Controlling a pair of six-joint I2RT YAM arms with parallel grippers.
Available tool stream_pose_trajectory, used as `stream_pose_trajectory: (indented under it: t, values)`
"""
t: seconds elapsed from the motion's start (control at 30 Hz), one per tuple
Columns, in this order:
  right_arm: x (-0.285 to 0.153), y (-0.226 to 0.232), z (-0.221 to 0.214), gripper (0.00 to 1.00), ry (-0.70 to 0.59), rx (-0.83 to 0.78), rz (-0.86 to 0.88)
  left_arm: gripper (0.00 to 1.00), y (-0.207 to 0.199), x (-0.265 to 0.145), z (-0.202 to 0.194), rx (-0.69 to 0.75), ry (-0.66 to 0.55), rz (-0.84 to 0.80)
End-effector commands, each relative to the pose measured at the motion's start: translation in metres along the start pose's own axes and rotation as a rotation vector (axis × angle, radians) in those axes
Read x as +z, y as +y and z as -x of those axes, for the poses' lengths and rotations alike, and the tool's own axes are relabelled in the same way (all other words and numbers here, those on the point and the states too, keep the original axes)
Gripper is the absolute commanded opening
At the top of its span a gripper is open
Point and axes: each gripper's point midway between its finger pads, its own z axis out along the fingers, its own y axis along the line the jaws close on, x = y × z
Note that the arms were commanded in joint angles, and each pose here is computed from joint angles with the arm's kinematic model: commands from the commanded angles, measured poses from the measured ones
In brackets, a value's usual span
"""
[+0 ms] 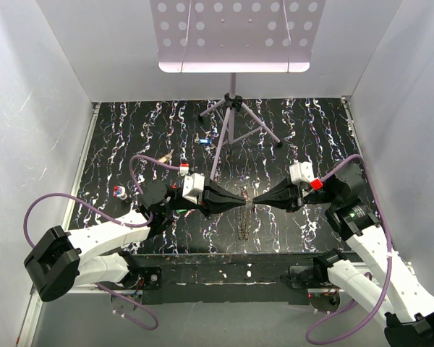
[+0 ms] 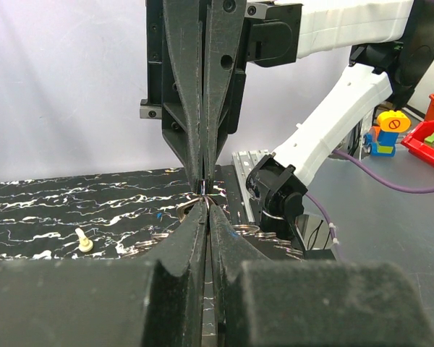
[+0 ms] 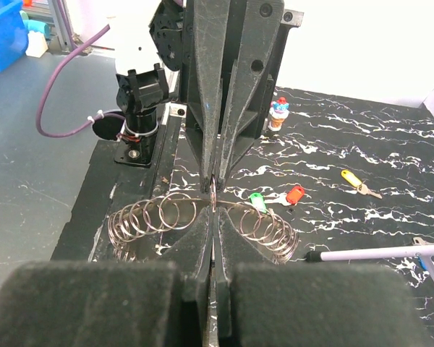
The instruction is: Put the keys on the keyring
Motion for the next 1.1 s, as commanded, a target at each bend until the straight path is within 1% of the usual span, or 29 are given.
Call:
stream_pose_trajectory:
  t: [0.0, 0.57, 1.07]
  values:
    - [0.0031, 0.0038, 0.0053, 0.01, -0.019, -0.009, 0.027, 0.00, 0.0022, 0.0015, 0.0111, 0.031, -0.035, 0.006]
    - [0.0044, -0.0002, 0.0072, 0.01, -0.036, 0.026, 0.005, 0.00, 0.0043, 0.0018, 0.0133, 0.034, -0.038, 0.018]
    - [0.0054, -0.0027, 0.0082, 0.01, -0.035, 0.030, -0.001, 0.00, 0.0067, 0.0027, 0.0052, 0.025, 0.002, 0.019]
